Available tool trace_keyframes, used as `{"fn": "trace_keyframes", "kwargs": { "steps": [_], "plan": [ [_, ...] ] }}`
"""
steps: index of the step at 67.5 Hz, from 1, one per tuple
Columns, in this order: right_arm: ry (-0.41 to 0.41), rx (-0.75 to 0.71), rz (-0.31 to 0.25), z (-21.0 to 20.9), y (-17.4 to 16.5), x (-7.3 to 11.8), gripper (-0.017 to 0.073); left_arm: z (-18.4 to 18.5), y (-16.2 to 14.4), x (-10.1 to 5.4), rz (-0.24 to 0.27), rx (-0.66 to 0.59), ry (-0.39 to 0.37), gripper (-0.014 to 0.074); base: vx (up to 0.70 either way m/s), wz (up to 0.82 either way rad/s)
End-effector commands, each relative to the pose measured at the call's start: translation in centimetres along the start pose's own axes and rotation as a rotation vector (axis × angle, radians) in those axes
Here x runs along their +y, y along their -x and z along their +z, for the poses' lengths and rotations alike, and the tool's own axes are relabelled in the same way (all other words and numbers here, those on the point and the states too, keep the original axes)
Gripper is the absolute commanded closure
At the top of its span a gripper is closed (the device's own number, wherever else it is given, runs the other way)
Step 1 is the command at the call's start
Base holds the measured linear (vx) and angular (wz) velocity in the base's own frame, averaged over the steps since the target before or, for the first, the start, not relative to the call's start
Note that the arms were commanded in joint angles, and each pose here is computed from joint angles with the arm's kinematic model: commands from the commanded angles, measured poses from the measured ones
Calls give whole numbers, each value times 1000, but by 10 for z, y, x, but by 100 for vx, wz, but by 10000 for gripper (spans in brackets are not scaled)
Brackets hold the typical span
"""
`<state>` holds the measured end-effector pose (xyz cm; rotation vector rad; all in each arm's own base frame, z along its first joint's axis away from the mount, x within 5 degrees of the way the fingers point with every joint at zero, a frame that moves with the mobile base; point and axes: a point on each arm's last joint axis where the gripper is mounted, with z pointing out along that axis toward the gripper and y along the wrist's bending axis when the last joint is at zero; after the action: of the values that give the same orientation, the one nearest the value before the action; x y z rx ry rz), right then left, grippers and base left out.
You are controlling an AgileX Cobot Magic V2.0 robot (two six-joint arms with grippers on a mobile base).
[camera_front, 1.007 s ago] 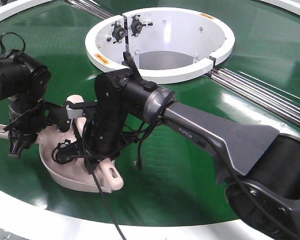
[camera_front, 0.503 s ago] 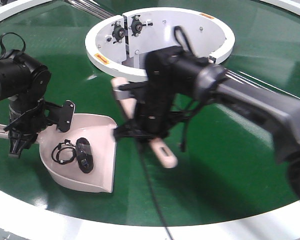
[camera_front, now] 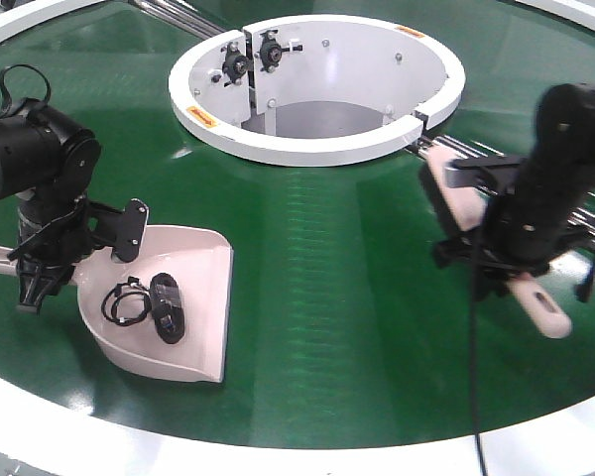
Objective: Clean and inspect green conveyor with broom and dustpan
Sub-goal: 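Lift the brush away from the dustpan and set it down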
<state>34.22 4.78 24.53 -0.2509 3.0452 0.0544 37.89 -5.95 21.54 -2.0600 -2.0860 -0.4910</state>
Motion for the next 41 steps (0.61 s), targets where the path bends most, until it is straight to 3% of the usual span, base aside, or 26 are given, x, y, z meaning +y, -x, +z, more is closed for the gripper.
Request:
{"fn": "trace_keyframes", "kwargs": {
  "steps": [1,20,32,41],
  "plan": [
    [15,-89,-1,-21,-6,-16,561,-24,-10,0,-15,12,50,600,0,0],
    [53,-123,28,-15,-2,-20,561,-24,-10,0,-15,12,50,600,0,0],
    [55,-75,83,-1,1,-21,561,-24,-10,0,-15,12,50,600,0,0],
    [54,-11,84,14,2,-22,561,-24,-10,0,-15,12,50,600,0,0]
  ]
}}
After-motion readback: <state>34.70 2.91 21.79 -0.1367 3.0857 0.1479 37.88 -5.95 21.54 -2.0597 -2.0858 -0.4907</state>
